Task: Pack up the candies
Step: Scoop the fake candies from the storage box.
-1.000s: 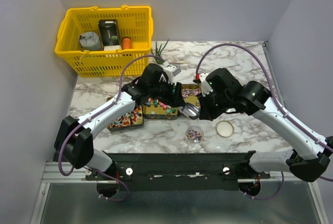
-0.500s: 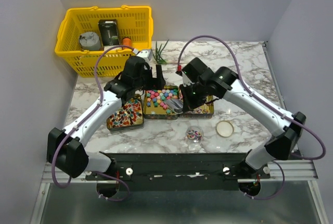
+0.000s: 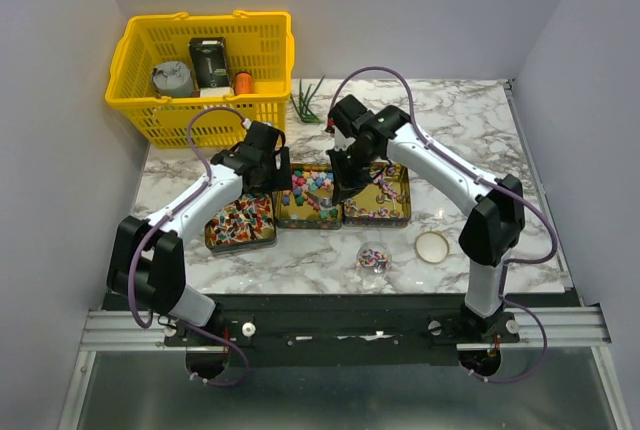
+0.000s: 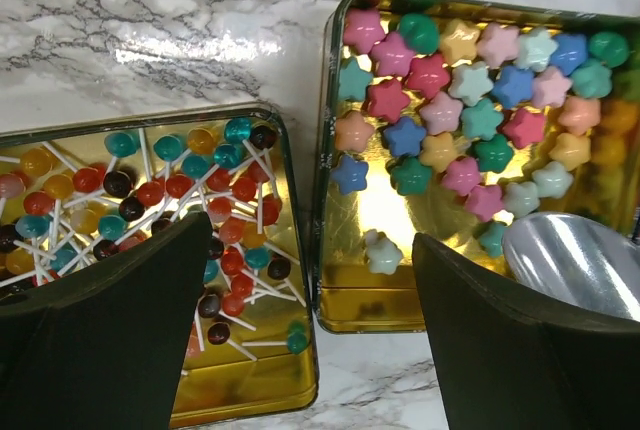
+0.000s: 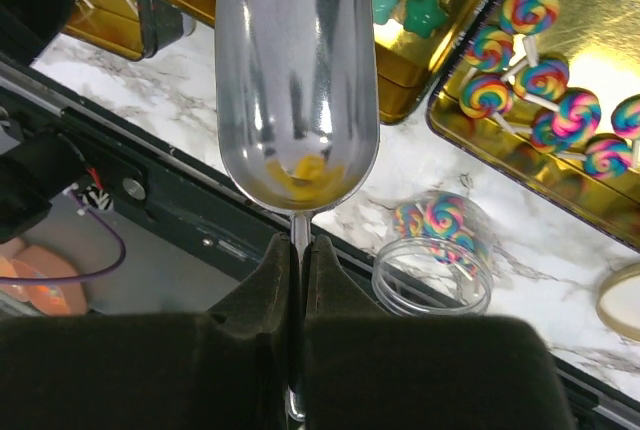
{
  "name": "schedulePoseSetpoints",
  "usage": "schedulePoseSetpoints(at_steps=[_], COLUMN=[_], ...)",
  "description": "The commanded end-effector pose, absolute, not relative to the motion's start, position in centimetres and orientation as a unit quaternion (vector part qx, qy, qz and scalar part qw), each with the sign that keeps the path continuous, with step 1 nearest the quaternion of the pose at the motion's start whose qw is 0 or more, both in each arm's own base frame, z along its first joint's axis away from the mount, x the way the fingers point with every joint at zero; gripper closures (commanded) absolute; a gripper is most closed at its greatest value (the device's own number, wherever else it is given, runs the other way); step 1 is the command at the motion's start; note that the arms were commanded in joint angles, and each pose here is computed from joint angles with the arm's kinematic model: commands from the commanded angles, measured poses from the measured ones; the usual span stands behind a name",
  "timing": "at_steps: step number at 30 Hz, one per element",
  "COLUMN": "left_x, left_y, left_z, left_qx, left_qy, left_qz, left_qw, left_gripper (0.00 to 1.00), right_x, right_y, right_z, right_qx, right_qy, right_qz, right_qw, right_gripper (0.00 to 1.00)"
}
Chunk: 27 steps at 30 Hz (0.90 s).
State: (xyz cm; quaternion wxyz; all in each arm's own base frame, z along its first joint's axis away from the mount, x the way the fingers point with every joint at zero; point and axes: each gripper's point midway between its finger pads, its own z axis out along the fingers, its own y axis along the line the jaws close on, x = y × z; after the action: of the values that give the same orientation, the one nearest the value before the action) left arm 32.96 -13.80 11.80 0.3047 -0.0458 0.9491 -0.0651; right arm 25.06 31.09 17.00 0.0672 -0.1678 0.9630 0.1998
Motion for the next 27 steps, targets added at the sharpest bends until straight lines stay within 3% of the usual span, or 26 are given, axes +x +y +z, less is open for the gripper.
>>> schedulePoseSetpoints(at_steps=[1,7,10,15,22,27], left_x=[32.1,30.8,30.9,30.9,30.0,30.1], left_y=[-12.3,-12.7,-13.6,-14.5,-14.4,-14.7], left_z=[9.5,7.7,7.3,6.5,5.0,4.9], left_qx=[-0.055,-0.043,-0.041,-0.027,-0.020,-0.017], left_qy=[0.961,0.971,0.972,0.978,0.983,0.983], left_qz=[-0.016,-0.026,-0.047,-0.057,-0.053,-0.059], left_qw=[0.270,0.235,0.227,0.201,0.176,0.173], left_gripper=[0.07,0.06,0.12,0.35,0.47,0.60], right_x=[24.7,24.5,24.7,25.1,25.1,25.4], right_y=[32.9,33.7,33.8,33.6,33.0,32.9], right_z=[16.8,15.2,14.4,13.1,11.4,10.1], right_qx=[-0.163,-0.157,-0.155,-0.137,-0.113,-0.101], right_qy=[0.958,0.955,0.956,0.961,0.969,0.972], right_qz=[0.233,0.253,0.251,0.238,0.219,0.208], right_qw=[0.035,0.004,-0.003,-0.016,-0.032,-0.033], right_gripper=[0.99,0.99,0.99,0.99,0.99,0.99])
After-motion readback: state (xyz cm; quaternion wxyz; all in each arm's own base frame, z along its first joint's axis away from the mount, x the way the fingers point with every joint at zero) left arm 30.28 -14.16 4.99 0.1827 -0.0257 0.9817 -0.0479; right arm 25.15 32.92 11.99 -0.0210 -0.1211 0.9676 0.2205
